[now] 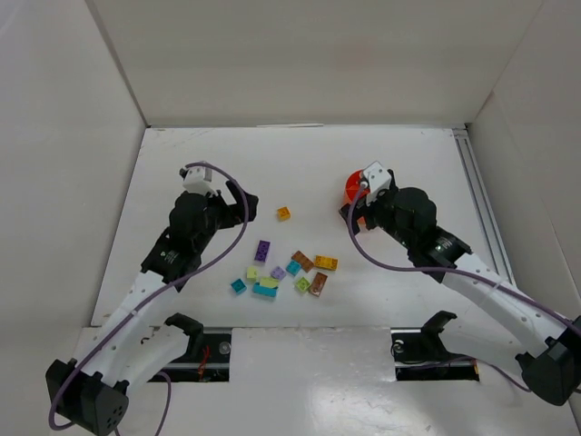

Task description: Sort the legos into containers by color

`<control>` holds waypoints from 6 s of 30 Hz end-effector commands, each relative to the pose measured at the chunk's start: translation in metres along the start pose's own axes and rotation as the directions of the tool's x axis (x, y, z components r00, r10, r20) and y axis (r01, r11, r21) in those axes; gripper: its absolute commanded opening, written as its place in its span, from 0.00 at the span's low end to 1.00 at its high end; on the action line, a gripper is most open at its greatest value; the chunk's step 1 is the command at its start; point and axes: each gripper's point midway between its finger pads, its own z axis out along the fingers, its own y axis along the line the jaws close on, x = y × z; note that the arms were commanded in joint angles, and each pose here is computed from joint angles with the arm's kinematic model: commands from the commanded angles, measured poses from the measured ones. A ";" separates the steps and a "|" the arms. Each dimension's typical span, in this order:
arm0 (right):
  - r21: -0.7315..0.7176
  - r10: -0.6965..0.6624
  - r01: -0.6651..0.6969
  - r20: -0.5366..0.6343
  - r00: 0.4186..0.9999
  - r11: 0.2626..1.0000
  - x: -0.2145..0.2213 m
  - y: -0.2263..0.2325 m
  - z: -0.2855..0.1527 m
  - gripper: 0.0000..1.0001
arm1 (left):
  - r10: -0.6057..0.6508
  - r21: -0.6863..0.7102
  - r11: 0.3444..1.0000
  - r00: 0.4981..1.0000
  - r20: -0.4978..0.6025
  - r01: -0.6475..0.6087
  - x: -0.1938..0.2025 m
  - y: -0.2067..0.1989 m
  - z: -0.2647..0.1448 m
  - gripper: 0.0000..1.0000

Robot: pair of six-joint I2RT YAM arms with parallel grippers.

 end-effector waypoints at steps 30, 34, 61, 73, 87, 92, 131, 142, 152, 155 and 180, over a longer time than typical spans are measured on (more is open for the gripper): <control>-0.210 -0.029 -0.046 -0.340 0.940 0.977 0.087 0.110 0.046 0.88 | -0.149 -0.058 0.989 0.959 -0.243 0.139 0.089 0.019 0.008 1.00; -0.041 0.146 -0.172 -0.359 0.922 0.984 0.075 0.105 0.079 0.89 | -0.197 -0.108 0.978 0.960 -0.200 0.178 0.088 0.027 0.003 1.00; 0.163 0.379 -0.342 -0.378 0.845 0.925 0.117 0.125 0.237 0.70 | -0.300 -0.179 0.944 0.948 -0.107 0.279 0.085 0.044 -0.016 1.00; 0.198 0.336 -0.281 -0.359 0.871 0.939 0.117 0.113 0.241 0.31 | -0.291 -0.183 0.946 0.950 -0.116 0.267 0.087 0.046 -0.017 1.00; 0.125 0.266 -0.247 -0.168 0.949 0.961 0.021 0.050 0.160 0.13 | -0.223 -0.065 0.975 0.951 -0.216 0.214 0.098 0.024 -0.011 1.00; 0.217 0.293 -0.261 -0.131 0.947 0.941 0.022 -0.010 0.111 0.12 | -0.213 -0.054 0.977 0.947 -0.240 0.206 0.104 0.022 -0.004 1.00; 0.505 0.395 -0.234 -0.241 0.886 0.831 0.075 -0.069 0.070 0.22 | -0.184 -0.050 0.983 0.945 -0.272 0.177 0.107 0.019 0.006 1.00; 0.534 0.416 -0.240 -0.239 0.877 0.811 0.081 -0.068 0.075 0.23 | -0.184 -0.050 0.983 0.945 -0.272 0.177 0.107 0.019 0.006 1.00; 0.553 0.455 -0.276 -0.216 0.864 0.786 0.083 -0.061 0.088 0.33 | -0.184 -0.050 0.983 0.945 -0.272 0.177 0.107 0.019 0.006 1.00; 0.586 0.480 -0.291 -0.195 0.855 0.757 0.085 -0.065 0.086 0.33 | -0.184 -0.050 0.983 0.945 -0.272 0.177 0.107 0.019 0.006 1.00; 0.466 0.339 -0.213 -0.205 0.918 0.859 0.048 -0.044 0.075 0.70 | -0.175 -0.039 0.985 0.944 -0.280 0.171 0.106 0.017 0.005 1.00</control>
